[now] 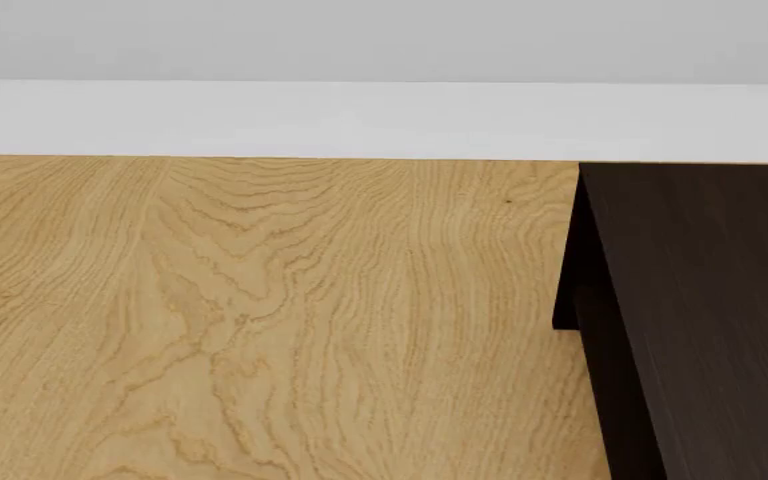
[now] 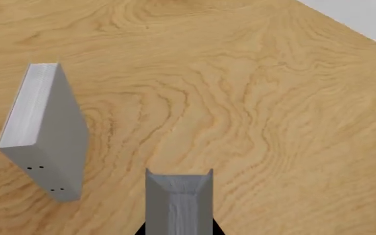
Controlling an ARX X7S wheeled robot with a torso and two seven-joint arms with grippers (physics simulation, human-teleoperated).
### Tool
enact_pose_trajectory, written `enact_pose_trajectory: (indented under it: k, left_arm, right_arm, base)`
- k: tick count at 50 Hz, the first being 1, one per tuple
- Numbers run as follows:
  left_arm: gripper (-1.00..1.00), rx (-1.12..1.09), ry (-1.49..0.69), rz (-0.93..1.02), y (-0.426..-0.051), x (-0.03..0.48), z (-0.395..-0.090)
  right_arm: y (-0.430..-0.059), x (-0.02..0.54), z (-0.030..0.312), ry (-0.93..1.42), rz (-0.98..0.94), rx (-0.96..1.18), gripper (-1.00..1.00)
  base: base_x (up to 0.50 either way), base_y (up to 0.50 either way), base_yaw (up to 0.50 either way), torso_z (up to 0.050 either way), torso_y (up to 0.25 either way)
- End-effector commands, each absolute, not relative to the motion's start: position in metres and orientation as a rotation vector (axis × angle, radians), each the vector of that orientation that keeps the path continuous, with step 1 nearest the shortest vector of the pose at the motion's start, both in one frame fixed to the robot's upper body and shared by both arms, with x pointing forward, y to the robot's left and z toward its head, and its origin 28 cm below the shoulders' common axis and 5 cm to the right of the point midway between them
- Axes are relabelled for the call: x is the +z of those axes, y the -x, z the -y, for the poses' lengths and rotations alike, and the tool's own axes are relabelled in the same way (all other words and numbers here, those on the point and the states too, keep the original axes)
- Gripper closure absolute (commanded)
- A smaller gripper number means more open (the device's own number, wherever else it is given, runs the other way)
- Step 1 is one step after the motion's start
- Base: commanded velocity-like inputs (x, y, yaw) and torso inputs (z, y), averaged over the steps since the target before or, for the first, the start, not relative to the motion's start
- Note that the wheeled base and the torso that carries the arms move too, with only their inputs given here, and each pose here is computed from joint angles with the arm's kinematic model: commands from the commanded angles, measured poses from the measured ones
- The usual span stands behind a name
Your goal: Pick up the book on the right and place it on the cabinet shelf.
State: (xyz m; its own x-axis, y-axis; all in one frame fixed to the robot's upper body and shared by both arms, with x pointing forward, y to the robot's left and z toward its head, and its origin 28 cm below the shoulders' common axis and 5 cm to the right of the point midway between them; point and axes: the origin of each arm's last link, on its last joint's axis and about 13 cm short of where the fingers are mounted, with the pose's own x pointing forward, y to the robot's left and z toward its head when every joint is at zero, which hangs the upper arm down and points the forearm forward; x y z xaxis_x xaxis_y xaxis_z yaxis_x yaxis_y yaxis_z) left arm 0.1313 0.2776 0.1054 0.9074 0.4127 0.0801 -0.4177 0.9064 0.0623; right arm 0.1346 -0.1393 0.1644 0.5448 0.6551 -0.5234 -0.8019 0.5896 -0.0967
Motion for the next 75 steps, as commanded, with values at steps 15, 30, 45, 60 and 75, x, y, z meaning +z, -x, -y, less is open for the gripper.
enact_pose_trajectory:
  k: [15,30,45,60,75]
  left_arm:
    - [-1.0,0.432,-0.084,0.07,-0.131,0.108,-0.277]
    - [-1.0,0.44,-0.092,0.068,-0.129,0.107,-0.279]
    - [-1.0,0.434,-0.09,0.067,-0.131,0.107,-0.277]
    - [-1.0,0.44,-0.093,0.067,-0.131,0.108,-0.278]
    - [-1.0,0.434,-0.093,0.067,-0.132,0.107,-0.277]
  right_arm:
    - [-0.155,0.211,0.131,0.38,-0.005,0.596,1.0]
    - [-0.19,0.214,0.114,0.244,0.126,0.524,1.0]
    - [-0.216,0.208,0.103,0.273,0.217,0.452,1.0]
    - [-0.227,0.191,0.089,0.601,0.277,0.397,1.0]
    - [-0.237,0.177,0.077,0.947,0.344,0.264,1.0]
  base:
    - [0.0,0.0,0.0,0.0,0.001]
    - [0.0,0.0,0.0,0.0,0.001]
    - [0.0,0.0,0.0,0.0,0.001]
    - [0.0,0.0,0.0,0.0,0.001]
    - [0.0,0.0,0.0,0.0,0.001]
